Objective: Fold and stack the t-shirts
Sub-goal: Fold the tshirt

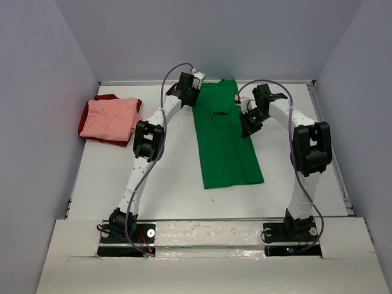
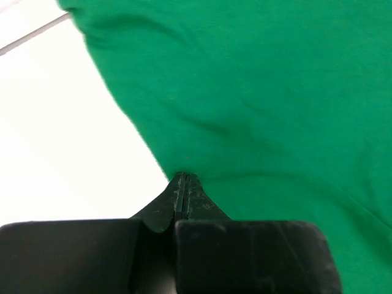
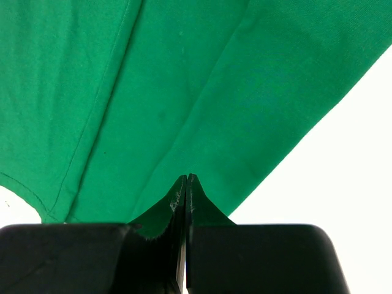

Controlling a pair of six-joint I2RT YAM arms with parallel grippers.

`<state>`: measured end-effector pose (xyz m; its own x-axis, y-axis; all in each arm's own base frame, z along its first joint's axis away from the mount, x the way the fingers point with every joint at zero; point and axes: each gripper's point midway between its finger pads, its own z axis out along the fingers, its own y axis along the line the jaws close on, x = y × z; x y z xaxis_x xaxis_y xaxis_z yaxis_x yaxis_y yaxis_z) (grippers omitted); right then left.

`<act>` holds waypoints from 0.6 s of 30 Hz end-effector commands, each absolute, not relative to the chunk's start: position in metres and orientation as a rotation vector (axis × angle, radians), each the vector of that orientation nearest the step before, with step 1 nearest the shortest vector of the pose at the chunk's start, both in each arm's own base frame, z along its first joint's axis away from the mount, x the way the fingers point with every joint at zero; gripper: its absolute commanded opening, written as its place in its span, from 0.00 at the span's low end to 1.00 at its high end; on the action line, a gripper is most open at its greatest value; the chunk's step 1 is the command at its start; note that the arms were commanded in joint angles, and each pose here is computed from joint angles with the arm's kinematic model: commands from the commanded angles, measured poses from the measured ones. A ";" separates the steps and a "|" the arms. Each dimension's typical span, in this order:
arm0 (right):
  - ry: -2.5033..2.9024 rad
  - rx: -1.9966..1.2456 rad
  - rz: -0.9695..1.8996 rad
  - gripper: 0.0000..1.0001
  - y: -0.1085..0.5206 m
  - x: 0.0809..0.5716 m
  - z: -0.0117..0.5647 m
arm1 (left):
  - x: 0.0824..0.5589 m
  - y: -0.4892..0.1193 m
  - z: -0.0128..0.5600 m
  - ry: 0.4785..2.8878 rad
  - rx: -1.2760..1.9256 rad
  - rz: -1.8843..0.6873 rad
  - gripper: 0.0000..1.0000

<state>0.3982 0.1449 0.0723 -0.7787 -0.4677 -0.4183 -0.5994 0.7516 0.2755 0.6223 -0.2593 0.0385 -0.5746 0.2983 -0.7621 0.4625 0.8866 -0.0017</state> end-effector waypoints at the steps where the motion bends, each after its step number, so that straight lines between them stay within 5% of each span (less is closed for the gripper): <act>1: 2.550 -0.846 0.573 0.00 0.151 0.399 0.096 | 0.640 -0.244 0.066 2.162 0.455 -0.207 0.00; 7: 2.557 -0.851 0.584 0.00 0.150 0.389 0.099 | 0.611 -0.263 0.130 2.078 0.523 -0.390 0.00; 18: 2.608 -0.801 0.543 0.00 0.137 0.358 0.084 | 0.506 -0.288 0.123 2.127 0.772 -0.603 0.00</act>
<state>0.3573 0.1352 0.0701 -0.7988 -0.4645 -0.3823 -0.5804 0.7623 0.2864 0.5343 -0.2668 0.0732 -0.6132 0.2979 -0.7316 0.5996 0.7785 -0.1856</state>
